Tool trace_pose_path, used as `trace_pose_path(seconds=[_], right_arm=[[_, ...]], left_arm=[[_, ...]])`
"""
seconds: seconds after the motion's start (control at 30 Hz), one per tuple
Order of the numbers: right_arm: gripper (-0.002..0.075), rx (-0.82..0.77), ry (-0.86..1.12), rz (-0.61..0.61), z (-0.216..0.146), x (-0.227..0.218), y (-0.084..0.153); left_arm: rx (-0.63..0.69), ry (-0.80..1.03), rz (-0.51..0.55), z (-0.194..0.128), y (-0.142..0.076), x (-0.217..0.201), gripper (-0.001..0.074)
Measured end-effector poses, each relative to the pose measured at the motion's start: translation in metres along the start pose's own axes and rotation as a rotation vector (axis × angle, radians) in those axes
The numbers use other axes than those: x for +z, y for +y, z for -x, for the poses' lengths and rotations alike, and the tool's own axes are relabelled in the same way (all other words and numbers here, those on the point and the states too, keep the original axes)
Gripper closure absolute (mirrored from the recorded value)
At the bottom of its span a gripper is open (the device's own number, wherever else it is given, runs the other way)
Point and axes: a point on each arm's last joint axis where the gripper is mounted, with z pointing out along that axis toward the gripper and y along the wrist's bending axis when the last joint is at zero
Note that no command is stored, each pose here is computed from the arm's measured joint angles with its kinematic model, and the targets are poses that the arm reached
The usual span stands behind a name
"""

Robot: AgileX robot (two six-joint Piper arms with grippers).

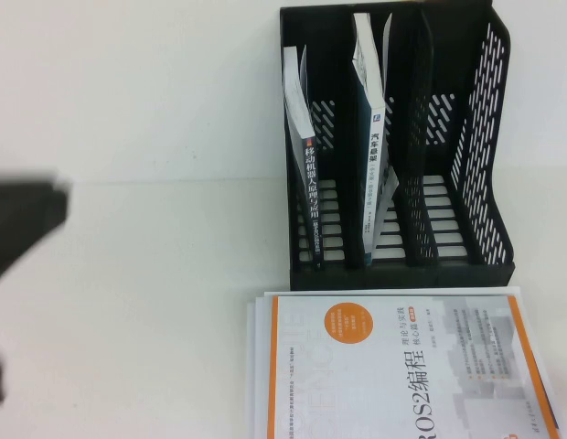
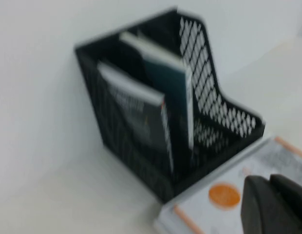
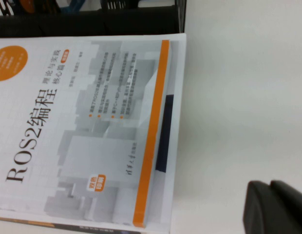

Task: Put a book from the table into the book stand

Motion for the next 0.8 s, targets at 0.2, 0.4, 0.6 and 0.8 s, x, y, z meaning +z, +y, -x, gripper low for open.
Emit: trace_pose_path(seconds=[0.2, 0.4, 0.6, 0.8], right_arm=[[0.0729, 0.0, -0.001, 0.0, 0.0, 0.0, 0.0], [0.0729, 0.0, -0.001, 0.0, 0.0, 0.0, 0.0], [0.0729, 0.001, -0.006, 0.001, 0.0, -0.001, 0.0], [0.0729, 0.001, -0.006, 0.001, 0.0, -0.001, 0.0]], left_arm=[[-0.158, 0.09, 0.111, -0.076, 0.019, 0.003, 0.0737], [-0.289, 0.035, 0.252, -0.155, 0.03, -0.001, 0.0737], [-0.244, -0.093, 0.398, -0.209, 0.028, -0.01, 0.0737], [-0.29, -0.04, 0.434, -0.258, 0.029, 0.005, 0.0737]])
